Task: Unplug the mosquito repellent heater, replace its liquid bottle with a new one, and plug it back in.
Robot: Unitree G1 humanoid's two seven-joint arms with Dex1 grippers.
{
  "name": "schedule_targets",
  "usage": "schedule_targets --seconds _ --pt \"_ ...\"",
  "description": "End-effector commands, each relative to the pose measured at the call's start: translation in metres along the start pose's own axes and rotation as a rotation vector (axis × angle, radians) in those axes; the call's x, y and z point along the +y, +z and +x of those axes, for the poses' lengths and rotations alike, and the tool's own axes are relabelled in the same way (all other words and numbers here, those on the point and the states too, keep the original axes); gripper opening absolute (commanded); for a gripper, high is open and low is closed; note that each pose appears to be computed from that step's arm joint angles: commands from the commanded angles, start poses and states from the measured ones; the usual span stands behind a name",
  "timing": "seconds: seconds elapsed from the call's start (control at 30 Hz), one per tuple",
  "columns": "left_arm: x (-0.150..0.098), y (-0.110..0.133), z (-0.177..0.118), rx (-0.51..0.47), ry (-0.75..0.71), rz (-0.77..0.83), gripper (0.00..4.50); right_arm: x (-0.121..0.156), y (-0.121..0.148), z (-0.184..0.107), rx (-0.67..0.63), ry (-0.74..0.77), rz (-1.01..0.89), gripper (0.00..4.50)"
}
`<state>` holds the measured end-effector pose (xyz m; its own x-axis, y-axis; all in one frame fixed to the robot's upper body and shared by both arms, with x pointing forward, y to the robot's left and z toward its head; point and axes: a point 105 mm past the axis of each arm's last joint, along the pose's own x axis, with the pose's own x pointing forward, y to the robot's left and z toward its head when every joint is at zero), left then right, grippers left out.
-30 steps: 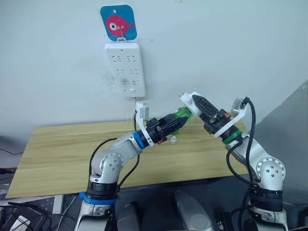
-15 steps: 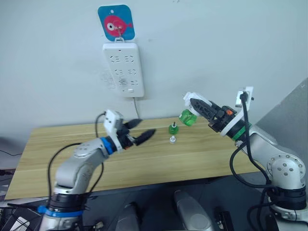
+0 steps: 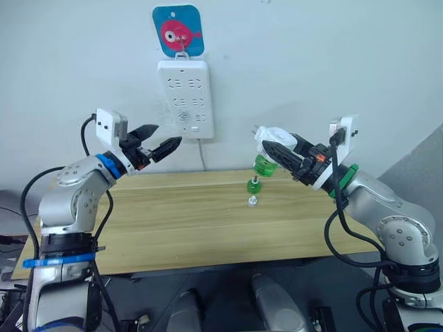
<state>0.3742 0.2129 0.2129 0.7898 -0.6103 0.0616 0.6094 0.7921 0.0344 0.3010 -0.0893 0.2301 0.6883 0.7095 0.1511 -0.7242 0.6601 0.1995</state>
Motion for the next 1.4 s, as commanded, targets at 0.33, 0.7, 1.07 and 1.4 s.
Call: schedule_targets --seconds 0.33,0.7,1.07,1.4 --pt "0.004 0.017 0.036 -0.038 -0.102 0.062 4.50 0.022 0.011 0.000 -0.024 0.087 -0.045 3.05" --pt "-0.007 0.026 0.052 -0.058 -0.210 0.069 3.62 0.028 0.009 0.006 -0.021 0.107 -0.057 3.05" --pt "-0.007 0.025 0.057 -0.051 -0.217 0.093 1.39 0.033 0.013 0.034 -0.030 0.102 -0.156 3.05" --pt "0.001 0.024 0.049 -0.017 -0.194 0.091 1.35 0.028 0.003 0.080 0.005 0.050 -0.357 3.05"
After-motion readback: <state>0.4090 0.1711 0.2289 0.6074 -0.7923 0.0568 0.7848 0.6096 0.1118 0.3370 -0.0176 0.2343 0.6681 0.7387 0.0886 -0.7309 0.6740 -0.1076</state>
